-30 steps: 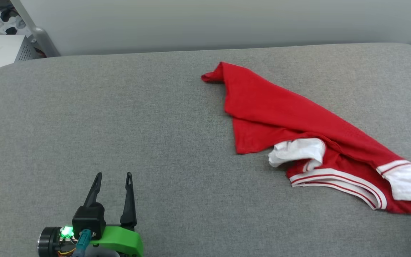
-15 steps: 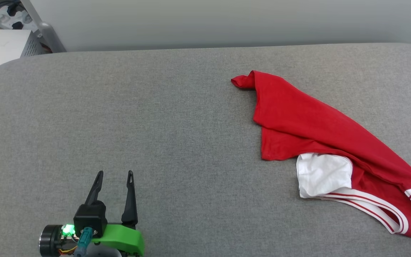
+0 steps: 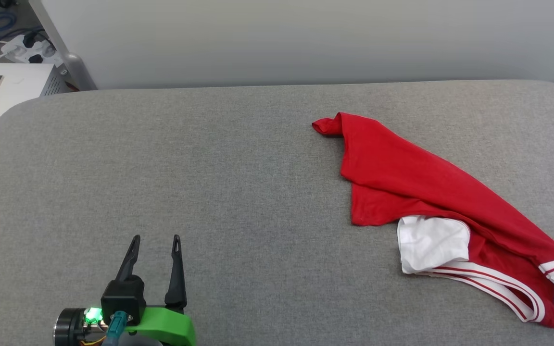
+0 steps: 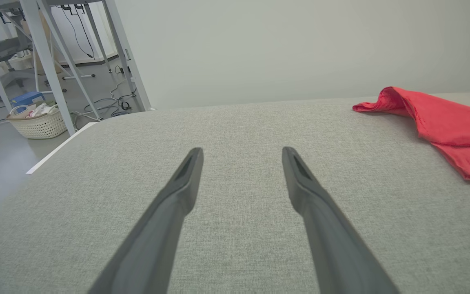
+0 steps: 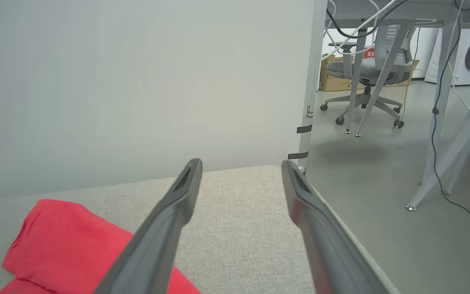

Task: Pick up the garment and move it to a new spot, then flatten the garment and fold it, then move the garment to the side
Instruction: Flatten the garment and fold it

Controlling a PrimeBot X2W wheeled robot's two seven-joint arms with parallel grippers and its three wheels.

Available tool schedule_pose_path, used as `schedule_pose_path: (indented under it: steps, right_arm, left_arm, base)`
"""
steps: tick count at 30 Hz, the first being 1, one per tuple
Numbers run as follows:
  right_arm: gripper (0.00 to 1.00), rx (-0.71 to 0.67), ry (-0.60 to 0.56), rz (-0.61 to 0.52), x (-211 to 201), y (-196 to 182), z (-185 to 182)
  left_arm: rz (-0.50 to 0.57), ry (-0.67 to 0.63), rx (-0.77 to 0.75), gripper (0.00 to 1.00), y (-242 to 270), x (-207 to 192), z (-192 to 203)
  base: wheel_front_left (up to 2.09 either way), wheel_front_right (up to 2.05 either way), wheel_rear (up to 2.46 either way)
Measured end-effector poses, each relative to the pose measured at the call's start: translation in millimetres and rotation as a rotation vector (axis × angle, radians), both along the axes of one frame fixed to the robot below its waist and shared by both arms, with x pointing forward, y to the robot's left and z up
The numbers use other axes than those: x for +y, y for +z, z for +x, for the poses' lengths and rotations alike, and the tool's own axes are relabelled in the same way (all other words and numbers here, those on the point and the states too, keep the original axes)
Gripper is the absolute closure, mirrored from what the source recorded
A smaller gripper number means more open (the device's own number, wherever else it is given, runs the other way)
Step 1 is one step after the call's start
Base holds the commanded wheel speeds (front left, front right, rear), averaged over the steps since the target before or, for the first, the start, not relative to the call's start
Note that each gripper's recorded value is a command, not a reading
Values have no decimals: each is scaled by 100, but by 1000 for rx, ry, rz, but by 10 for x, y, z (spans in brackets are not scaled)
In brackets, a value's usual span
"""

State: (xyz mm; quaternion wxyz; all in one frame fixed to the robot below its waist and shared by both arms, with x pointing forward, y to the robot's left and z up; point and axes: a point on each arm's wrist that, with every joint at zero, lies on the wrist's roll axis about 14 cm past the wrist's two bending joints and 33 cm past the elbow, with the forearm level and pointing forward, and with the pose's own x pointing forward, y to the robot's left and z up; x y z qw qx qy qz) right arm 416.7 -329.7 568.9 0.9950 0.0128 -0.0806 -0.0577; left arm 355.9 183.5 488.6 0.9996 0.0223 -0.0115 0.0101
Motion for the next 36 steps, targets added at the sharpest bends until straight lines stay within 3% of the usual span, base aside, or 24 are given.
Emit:
schedule_pose_path:
  steps: [7, 12, 21, 30, 36]
  right_arm:
    - [0, -77, 275, -131, 1004, 646, 155]
    - [0, 13, 469, -220, 1601, 667, 182]
    - [0, 580, 745, -312, 2118, -281, -5]
    - [0, 1006, 825, -380, 2117, -1181, -250]
    - [0, 1168, 831, -416, 2070, -1680, -321]
  left_arm:
    - [1, 14, -11, 0, 37, 39, -41]
    - [2, 22, -6, 0, 21, 61, -53]
    - [3, 33, 17, 0, -46, 93, -55]
    - [3, 43, 34, 0, -101, 117, 31]
    - [1, 61, 49, 0, -155, 165, 86]
  base:
    - [0, 0, 0]
    - [0, 0, 0]
    - [0, 0, 0]
    - [0, 0, 0]
    - [0, 0, 0]
